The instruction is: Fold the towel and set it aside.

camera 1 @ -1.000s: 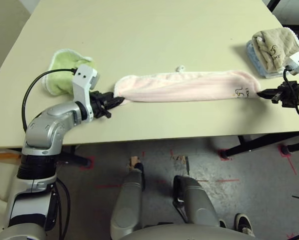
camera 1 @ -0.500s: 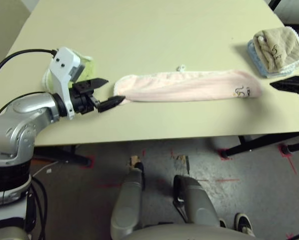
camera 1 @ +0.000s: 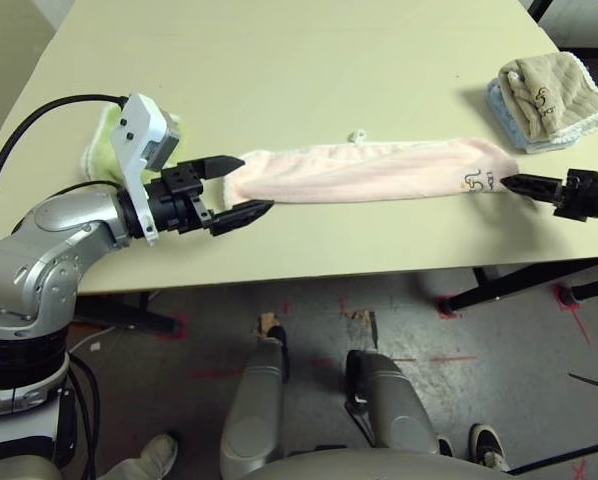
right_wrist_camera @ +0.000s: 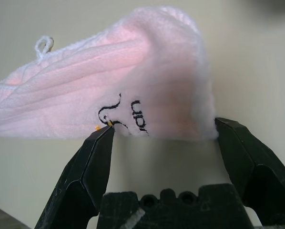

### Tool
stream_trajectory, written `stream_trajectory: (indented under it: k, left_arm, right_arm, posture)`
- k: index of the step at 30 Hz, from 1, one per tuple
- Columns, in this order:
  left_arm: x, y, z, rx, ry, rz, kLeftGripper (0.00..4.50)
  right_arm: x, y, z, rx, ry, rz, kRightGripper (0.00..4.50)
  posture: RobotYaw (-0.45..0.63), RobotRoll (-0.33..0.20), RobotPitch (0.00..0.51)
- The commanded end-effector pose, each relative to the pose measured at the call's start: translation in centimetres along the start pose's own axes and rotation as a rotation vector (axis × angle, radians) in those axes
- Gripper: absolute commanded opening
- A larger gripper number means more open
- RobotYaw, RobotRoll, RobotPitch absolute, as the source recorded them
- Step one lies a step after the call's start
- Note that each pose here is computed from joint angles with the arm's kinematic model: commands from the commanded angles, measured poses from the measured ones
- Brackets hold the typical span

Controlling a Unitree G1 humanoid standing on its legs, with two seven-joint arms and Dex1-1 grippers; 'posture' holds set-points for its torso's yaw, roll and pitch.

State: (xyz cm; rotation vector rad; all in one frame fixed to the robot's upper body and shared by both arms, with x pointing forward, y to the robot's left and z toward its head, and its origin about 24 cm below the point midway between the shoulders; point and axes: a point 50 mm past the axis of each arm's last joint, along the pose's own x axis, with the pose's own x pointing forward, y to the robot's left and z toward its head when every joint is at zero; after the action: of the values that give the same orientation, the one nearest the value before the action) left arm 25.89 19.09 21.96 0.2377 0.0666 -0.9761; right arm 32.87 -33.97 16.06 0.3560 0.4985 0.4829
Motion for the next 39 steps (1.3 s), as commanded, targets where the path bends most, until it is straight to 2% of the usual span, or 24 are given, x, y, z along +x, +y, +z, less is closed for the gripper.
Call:
stream_trajectory:
  k: [1,4,13,19,24,27,30,33,39]
  left_arm:
    - [0.4,-0.2,-0.1,-0.005,-0.006,-0.031,4.5]
    - [0.5,-0.3,-0.1,-0.005,-0.007,-0.031,4.5]
    - [0.6,-0.5,-0.6,-0.009,-0.004,-0.029,4.5]
    - [0.8,-0.5,-0.7,-0.007,-0.002,-0.032,4.5]
    - [0.8,-0.4,-0.6,-0.003,0.0,-0.033,4.5]
    - [0.8,-0.4,-0.7,-0.002,0.003,-0.034,4.5]
    - [1.1,-0.5,-0.7,0.0,0.0,-0.042,4.5]
    - [1.4,-0.5,-0.6,0.003,-0.006,-0.047,4.5]
    - [1.7,-0.6,-0.6,0.003,-0.013,-0.05,4.5]
  right_arm:
    - [1.5,0.0,-1.5,0.051,0.022,-0.017,4.3]
    - [2.0,0.0,-1.3,0.046,0.002,-0.052,3.56]
    - [1.6,-0.7,-0.9,0.03,-0.049,-0.147,0.15]
    - [0.4,-0.9,0.3,-0.048,-0.072,-0.156,0.07]
    - [-2.2,-0.9,3.0,-0.189,-0.122,-0.193,0.07]
    - [-2.6,0.1,4.9,-0.265,-0.162,-0.151,0.07]
    - [-1.5,1.9,6.2,-0.339,-0.167,-0.047,0.07]
    - [0.9,4.2,6.3,-0.403,-0.104,0.126,0.07]
    - [5.7,7.6,3.6,-0.474,0.058,0.34,0.07]
  posture:
    - [0.06,0.0,0.247]
    - [0.07,0.0,0.246]
    - [0.07,0.0,0.238]
    - [0.07,0.0,0.236]
    - [0.07,0.0,0.232]
    - [0.07,0.0,0.228]
    - [0.07,0.0,0.228]
    - [0.06,0.0,0.223]
    - [0.08,0.0,0.225]
